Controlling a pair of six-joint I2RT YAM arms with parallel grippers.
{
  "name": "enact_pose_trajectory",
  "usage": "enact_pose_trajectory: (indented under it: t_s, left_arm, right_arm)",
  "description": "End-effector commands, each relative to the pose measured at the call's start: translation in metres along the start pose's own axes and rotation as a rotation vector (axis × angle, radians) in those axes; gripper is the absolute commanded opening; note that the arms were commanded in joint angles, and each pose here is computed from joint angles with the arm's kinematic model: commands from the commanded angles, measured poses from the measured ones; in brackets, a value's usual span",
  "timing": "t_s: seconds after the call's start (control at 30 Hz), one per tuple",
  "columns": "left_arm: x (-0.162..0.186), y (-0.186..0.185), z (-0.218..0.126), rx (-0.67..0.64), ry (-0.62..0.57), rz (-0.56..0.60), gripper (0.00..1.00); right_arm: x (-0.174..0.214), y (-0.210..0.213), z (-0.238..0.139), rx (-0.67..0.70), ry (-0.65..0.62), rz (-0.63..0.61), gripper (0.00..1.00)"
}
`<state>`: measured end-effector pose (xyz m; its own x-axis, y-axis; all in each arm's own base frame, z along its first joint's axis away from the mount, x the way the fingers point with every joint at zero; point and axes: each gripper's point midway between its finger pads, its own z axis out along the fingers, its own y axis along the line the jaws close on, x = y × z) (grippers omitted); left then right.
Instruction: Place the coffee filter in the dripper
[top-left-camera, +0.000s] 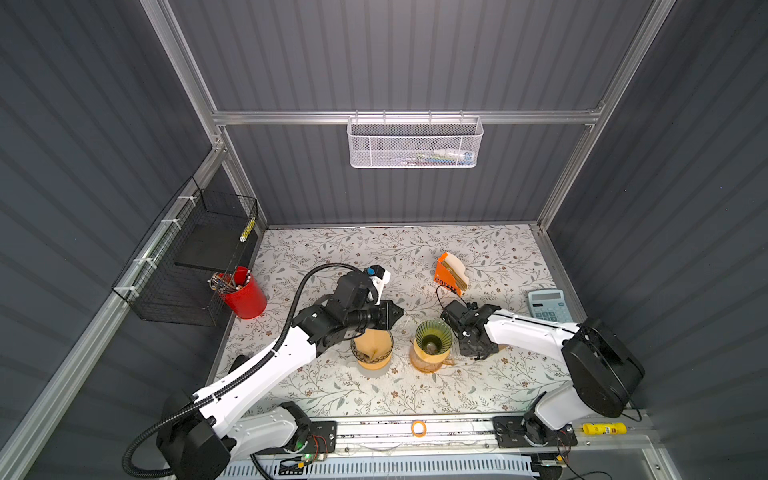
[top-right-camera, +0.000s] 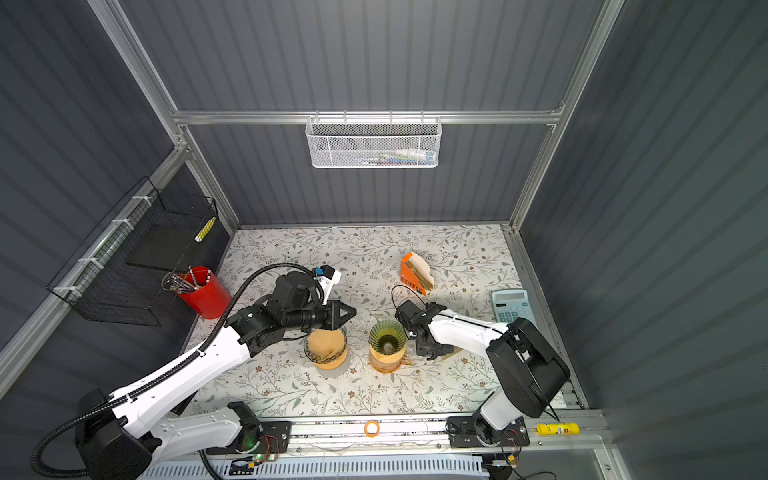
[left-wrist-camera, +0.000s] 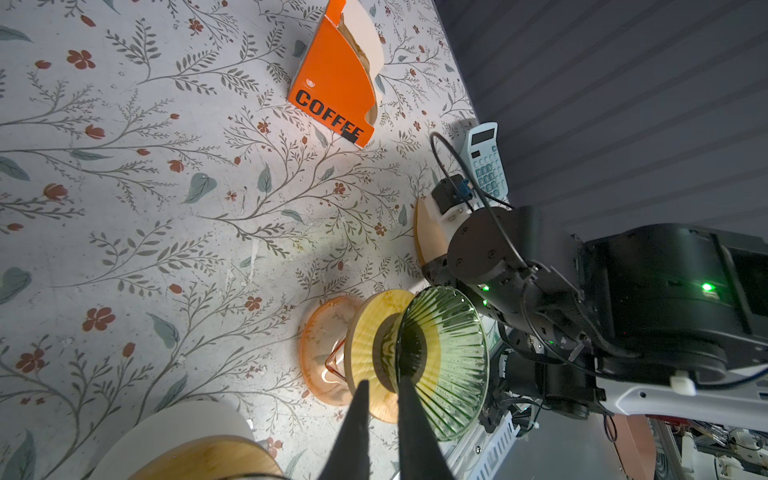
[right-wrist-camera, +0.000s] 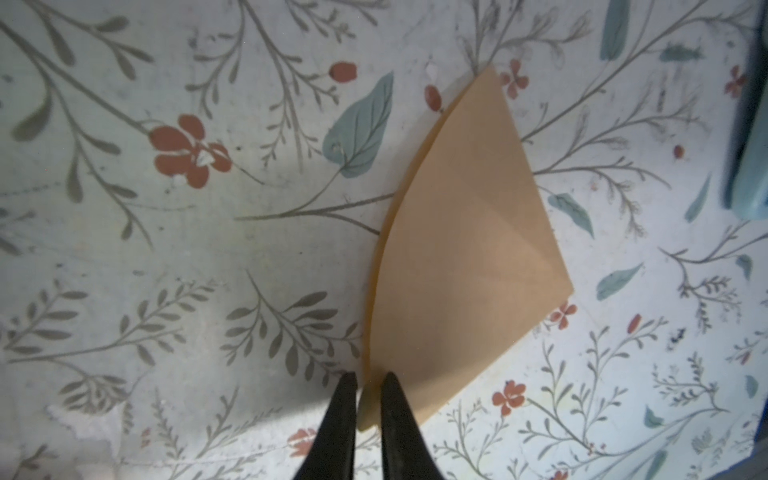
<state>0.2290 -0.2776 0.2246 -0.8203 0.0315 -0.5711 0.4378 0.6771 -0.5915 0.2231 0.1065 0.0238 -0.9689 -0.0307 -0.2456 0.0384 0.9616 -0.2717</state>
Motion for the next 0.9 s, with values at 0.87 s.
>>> enact_pose_trajectory:
  t_s: [0.87]
  left_arm:
    - [-0.002, -0.007, -0.006, 0.021, 0.009, 0.035, 0.16]
  right_arm:
    - [-0.033, -0.034, -0.12, -0.171, -0.218, 0.094, 0.0]
